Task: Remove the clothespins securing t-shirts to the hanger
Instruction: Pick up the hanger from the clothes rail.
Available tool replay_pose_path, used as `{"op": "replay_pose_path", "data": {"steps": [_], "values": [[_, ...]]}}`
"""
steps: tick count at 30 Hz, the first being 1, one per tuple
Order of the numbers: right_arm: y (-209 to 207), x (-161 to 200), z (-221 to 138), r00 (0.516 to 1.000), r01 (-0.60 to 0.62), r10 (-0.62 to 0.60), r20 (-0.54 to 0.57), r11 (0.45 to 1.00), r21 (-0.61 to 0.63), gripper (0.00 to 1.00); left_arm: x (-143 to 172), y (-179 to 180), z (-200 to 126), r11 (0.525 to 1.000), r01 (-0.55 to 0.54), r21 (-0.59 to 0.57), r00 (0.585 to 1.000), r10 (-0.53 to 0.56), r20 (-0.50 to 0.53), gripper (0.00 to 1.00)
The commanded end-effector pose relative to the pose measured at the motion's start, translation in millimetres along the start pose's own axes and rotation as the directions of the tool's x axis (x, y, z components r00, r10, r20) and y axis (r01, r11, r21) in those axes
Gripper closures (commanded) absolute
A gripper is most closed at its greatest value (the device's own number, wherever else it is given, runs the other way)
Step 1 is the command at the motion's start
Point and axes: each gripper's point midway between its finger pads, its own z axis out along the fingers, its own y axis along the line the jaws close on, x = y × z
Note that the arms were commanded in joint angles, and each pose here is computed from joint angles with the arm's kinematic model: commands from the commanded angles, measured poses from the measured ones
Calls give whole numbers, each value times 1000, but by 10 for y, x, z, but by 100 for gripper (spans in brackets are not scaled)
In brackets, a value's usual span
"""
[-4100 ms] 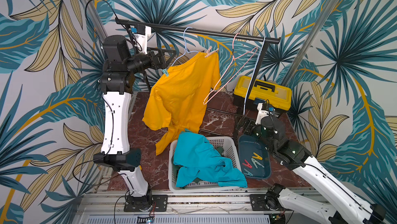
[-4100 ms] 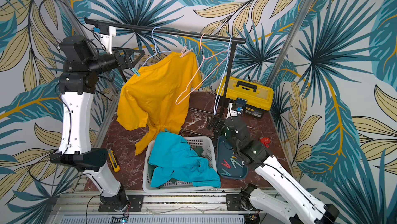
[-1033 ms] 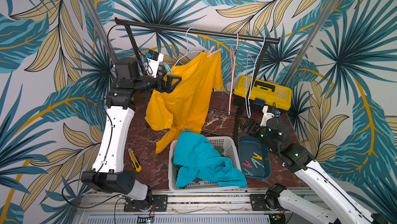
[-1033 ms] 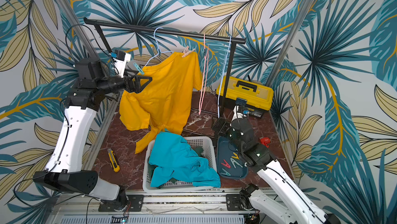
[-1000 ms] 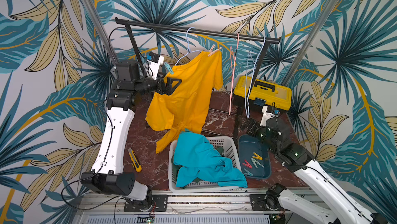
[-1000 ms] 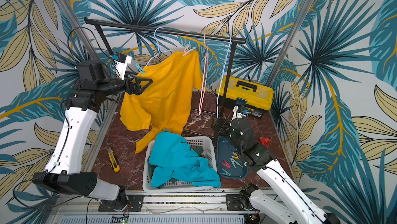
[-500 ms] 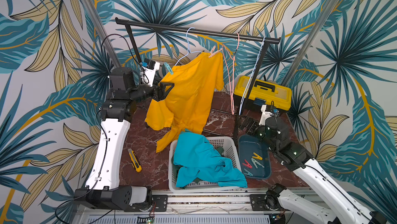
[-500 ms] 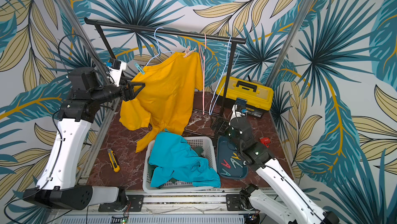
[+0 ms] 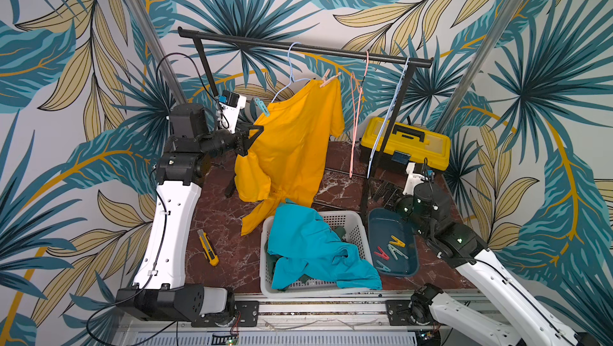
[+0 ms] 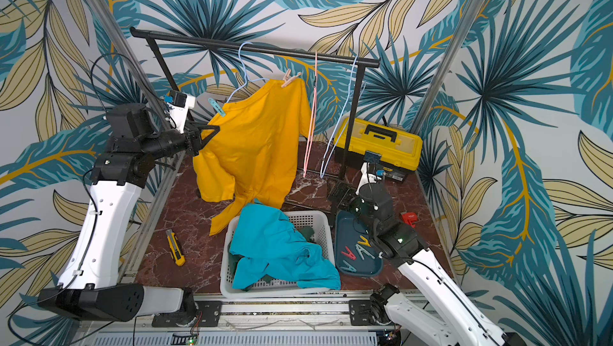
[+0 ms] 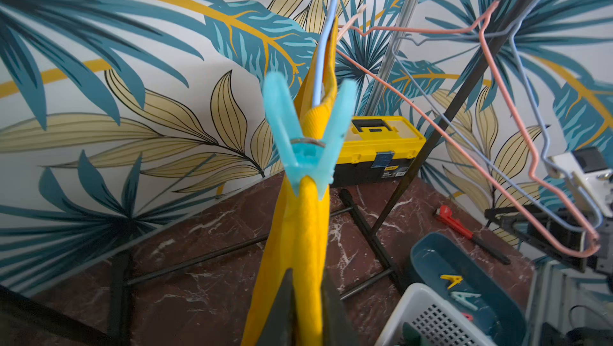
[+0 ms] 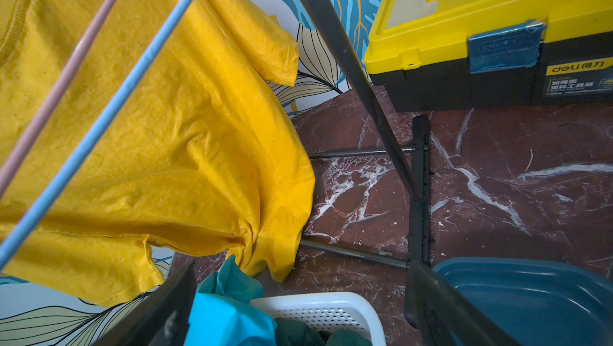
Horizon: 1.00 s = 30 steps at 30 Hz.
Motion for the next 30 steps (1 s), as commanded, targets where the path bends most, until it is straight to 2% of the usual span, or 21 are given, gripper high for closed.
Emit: {"op": "replay_pose_path", "data": {"steps": [1,9,18,25,30], "values": [[-42,27,6,1000,-15,15,12,1000,-1,1,-108,-46,-81,1000,-25,3,999,25,30,100],[-44,58,38,1000,-17,17,-2,1000,1,1,-178,-30,-58,1000,-16,6,999,15,39,100],[-17,56,85,1000,-17,17,-7,1000,-1,1,-479,-148,-221,997,-72,-20,991,74,111,100],[26,55,115,1000,-27,27,-13,999,-18,0,-661,-138,-341,991,-94,-99,979,110,170,100],[28,33,81,1000,-27,27,-6,999,-19,1,-770,-156,-520,974,-141,-180,962,177,206,100]]}}
